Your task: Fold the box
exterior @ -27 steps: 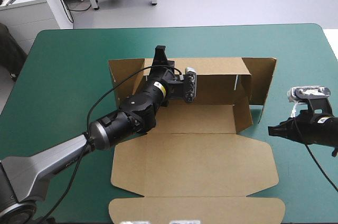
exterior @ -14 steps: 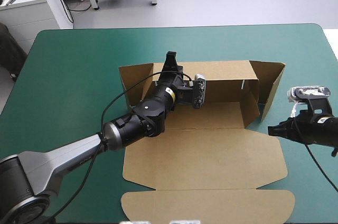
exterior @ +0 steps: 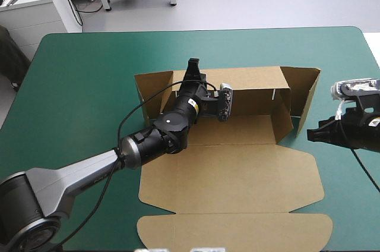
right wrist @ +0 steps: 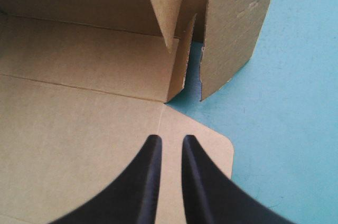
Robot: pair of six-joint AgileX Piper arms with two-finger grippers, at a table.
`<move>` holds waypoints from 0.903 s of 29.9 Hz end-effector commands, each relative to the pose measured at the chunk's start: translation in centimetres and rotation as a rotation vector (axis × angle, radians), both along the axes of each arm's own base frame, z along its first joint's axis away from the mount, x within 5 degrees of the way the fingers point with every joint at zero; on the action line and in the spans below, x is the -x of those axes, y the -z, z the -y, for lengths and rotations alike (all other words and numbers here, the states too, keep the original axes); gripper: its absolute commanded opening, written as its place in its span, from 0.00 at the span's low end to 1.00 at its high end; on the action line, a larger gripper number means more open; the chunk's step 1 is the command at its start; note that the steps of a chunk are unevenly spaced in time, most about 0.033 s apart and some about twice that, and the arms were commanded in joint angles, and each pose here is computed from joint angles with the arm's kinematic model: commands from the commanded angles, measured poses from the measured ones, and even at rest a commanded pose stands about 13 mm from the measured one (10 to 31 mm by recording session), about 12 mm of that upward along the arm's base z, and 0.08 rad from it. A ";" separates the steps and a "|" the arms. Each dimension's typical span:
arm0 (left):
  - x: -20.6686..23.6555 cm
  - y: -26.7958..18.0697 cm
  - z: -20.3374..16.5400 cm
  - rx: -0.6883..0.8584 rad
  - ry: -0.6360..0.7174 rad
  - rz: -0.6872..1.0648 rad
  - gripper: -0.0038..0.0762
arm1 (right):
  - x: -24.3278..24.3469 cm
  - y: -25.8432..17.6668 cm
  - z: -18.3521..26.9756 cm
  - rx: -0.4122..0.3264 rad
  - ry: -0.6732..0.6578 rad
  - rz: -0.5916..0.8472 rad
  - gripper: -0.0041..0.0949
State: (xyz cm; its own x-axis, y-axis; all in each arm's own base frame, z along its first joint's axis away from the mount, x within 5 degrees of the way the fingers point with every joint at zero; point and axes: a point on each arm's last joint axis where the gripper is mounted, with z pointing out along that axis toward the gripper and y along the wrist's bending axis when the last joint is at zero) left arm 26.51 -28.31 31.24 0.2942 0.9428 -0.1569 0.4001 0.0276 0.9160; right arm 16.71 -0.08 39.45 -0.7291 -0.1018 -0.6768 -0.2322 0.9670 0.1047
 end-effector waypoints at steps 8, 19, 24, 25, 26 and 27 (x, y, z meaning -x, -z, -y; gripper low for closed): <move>0.6 -2.7 0.0 0.063 0.032 0.057 0.04 | 1.5 -4.4 -0.6 -0.037 0.011 0.085 0.45; 0.6 -2.7 -0.1 0.062 0.030 0.057 0.04 | 1.2 -4.4 -0.4 -0.097 0.090 0.053 0.57; 0.6 -2.7 -0.1 0.061 0.026 0.057 0.04 | 0.7 -4.1 -0.1 -0.086 0.101 0.036 0.58; 0.6 -2.7 -0.1 0.061 0.026 0.057 0.04 | 0.6 -4.0 -0.1 -0.088 0.101 0.032 0.58; 0.6 -2.7 -0.1 0.061 0.026 0.057 0.04 | 0.6 -4.0 -0.2 -0.094 0.099 0.035 0.58; 0.6 -2.7 -0.1 0.060 0.025 0.057 0.04 | 0.4 -4.0 -0.2 -0.095 0.100 0.032 0.58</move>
